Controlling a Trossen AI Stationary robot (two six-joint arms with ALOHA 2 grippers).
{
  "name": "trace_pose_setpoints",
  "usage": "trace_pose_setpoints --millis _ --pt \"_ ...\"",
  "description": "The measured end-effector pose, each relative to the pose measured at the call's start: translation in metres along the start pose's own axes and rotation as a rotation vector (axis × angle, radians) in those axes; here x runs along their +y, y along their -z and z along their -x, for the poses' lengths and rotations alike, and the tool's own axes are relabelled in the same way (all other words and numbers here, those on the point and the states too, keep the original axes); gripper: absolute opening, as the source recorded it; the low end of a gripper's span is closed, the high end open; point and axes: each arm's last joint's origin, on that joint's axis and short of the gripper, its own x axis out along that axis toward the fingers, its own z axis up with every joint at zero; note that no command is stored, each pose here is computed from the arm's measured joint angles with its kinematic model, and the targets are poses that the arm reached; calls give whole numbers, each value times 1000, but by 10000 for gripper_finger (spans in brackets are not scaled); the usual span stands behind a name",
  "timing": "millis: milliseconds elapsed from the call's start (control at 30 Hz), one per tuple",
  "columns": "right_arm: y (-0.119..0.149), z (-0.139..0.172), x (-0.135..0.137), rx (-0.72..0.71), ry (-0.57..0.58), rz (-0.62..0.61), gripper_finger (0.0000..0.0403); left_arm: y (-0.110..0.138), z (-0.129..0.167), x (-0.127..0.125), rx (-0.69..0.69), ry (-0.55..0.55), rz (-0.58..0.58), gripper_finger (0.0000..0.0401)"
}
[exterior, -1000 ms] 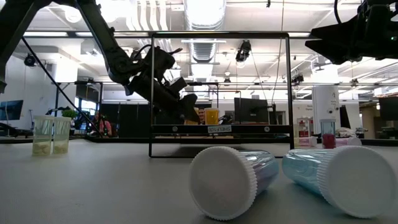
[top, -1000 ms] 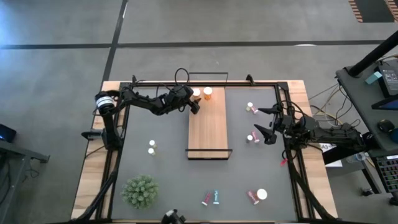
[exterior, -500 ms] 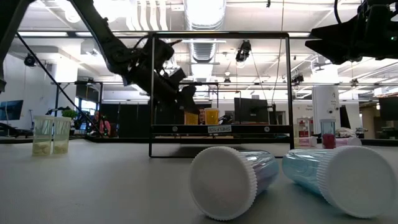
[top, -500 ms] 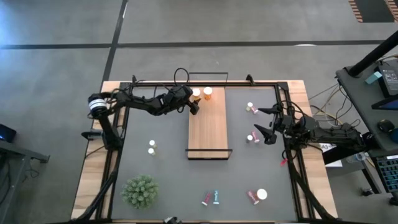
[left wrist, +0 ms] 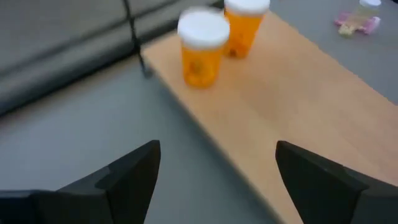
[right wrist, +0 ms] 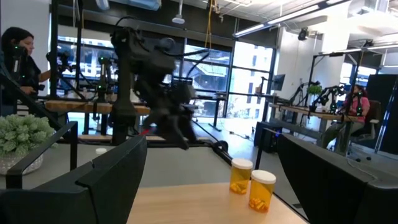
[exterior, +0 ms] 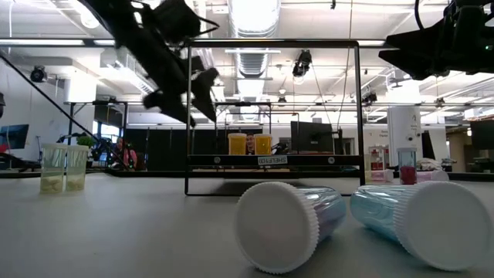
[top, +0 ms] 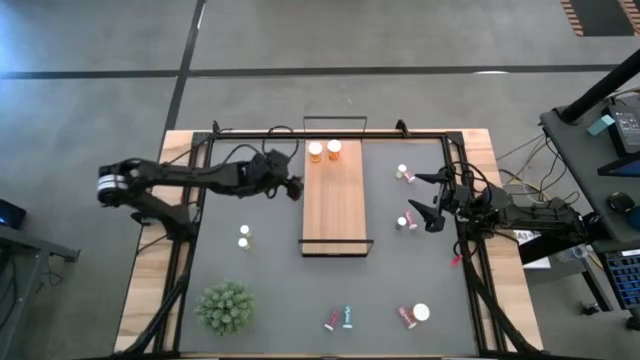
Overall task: Pick and place medicine bottles onto shelf by color
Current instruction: Put the middle yellow pill bottle on the shelf
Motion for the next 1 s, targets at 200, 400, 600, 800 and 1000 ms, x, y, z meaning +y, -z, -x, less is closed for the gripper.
trace_pose_setpoints --millis 200,400,600,800,1000 --pt "0 0 0 0 0 0 350 22 27 2 125 -97 192 302" --pt "0 0 0 0 0 0 350 43 40 1 240 -193 359 302" --pt "0 0 0 0 0 0 350 57 48 6 432 -252 405 302" --pt "0 0 0 0 0 0 350 62 53 11 514 -305 428 302" --pt "0 0 0 0 0 0 350 61 56 12 520 -310 523 302"
